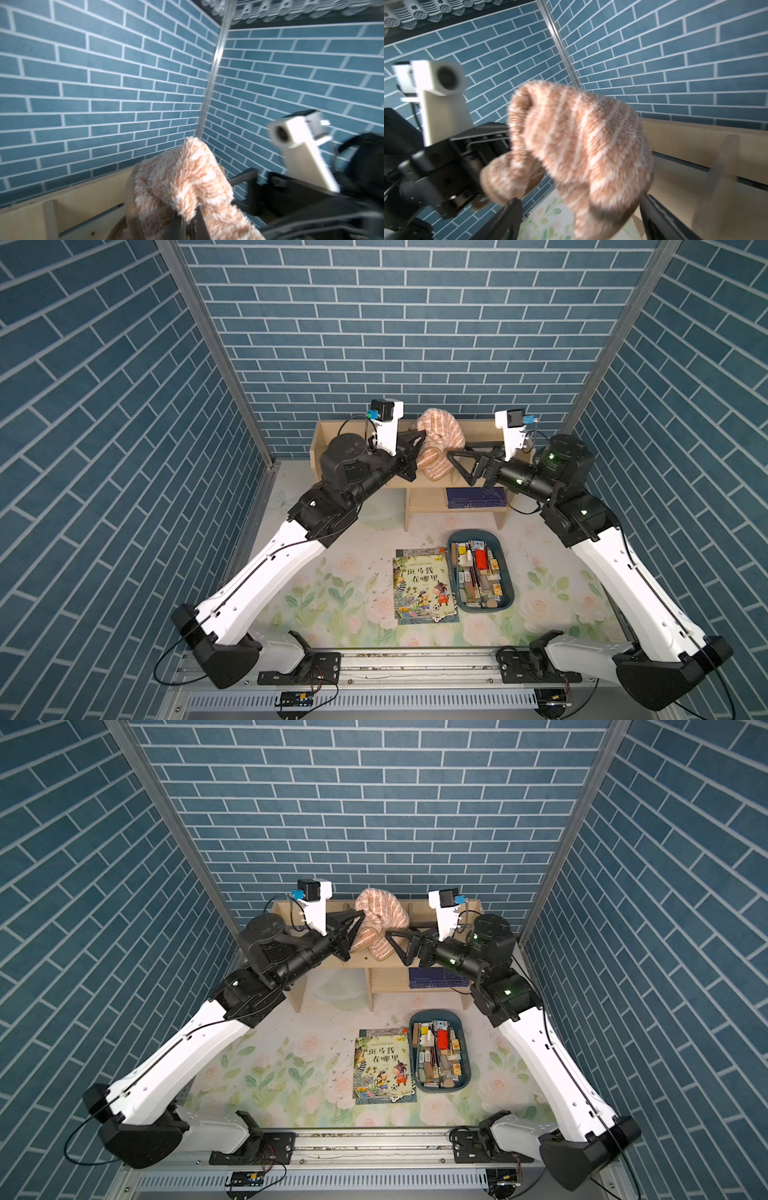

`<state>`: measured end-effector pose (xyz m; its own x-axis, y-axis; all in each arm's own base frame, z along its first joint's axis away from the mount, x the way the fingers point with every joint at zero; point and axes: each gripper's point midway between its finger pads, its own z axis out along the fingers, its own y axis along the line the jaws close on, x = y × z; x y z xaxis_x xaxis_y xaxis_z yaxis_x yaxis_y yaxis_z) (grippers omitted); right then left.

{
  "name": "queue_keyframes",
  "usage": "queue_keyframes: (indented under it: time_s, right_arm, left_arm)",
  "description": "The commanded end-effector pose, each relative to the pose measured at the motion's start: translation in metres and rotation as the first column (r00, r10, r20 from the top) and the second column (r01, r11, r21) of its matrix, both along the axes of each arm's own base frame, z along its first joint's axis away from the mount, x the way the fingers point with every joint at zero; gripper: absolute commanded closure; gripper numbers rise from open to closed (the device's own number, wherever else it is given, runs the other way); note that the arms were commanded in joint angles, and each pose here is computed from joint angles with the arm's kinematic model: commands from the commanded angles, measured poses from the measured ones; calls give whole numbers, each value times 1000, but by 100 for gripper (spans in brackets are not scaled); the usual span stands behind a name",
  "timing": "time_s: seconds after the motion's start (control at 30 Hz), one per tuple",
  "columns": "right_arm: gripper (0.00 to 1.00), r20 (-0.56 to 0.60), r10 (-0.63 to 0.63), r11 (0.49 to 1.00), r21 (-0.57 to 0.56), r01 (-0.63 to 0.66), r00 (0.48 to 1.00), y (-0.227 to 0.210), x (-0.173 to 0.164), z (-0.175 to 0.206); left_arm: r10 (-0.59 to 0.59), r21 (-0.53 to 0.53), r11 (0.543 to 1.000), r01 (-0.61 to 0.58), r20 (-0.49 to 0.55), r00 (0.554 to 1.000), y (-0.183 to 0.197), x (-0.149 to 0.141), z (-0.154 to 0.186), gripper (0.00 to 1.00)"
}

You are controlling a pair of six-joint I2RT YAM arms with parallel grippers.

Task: Wipe the bookshelf clean with a cloth
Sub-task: Adjust the cleaning item, then hold the shelf at the center of the board.

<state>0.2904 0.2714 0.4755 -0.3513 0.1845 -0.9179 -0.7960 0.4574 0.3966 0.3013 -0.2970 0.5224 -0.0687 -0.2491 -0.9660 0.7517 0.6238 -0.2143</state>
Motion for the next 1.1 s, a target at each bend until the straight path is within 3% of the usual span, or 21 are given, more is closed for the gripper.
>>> queue_keyframes:
  time_s: [0.0,0.07,0.13,0.23,0.33,0.4,0.43,0.5,0.53,0.67,0.73,0.8,0.93,1.0,1.07]
  right_arm:
    - [9,55,70,995,68,-74,996,18,-11,28]
    - [12,62,117,990,78,-121,991,33,-17,28]
    - [22,68,136,987,81,-142,988,44,-22,27]
    - [54,62,141,985,94,-147,988,50,-25,24]
    - [79,75,114,985,118,-122,991,43,-28,25]
    - [100,74,62,990,125,-71,995,32,-28,23]
    - [100,70,15,992,126,-24,997,25,-25,21]
    - [100,70,-73,991,114,64,995,10,-20,20]
    - [100,71,-126,988,98,119,989,2,-16,21]
    - [100,32,-392,919,-24,393,919,-47,14,20]
    - [100,-8,-516,854,-85,513,857,-79,36,15]
    - [100,-65,-610,786,-182,591,790,-107,63,-4]
    - [100,-92,-728,659,-367,657,679,-135,102,-56]
    - [100,-113,-748,630,-432,646,654,-142,118,-85]
    - [100,-136,-741,634,-465,618,658,-140,130,-110]
  left_arm:
    - [-205,-7,978,206,67,976,-21,-29,-3,100]
    - [-196,-21,980,197,51,979,-19,-27,-7,100]
    - [-205,-19,978,206,39,978,-20,-26,-13,100]
    - [-221,-13,975,221,18,975,-25,-23,-24,100]
    - [-114,-23,993,113,-41,993,-14,1,-37,99]
    - [5,-31,1000,-8,-91,996,3,22,-46,77]
    - [44,-36,998,-48,-104,994,11,28,-48,69]
    - [95,-42,994,-100,-113,989,24,35,-50,43]
    - [115,-40,992,-120,-111,987,30,36,-49,36]
    - [301,-36,952,-305,-87,950,74,43,-37,30]
    - [449,-36,890,-454,-101,888,113,48,-34,23]
    - [596,-3,798,-602,-143,790,160,59,-43,18]
    - [733,79,671,-738,-225,642,234,77,-74,16]
    - [771,121,625,-771,-250,586,260,82,-93,14]
    - [788,138,601,-787,-268,555,276,85,-109,11]
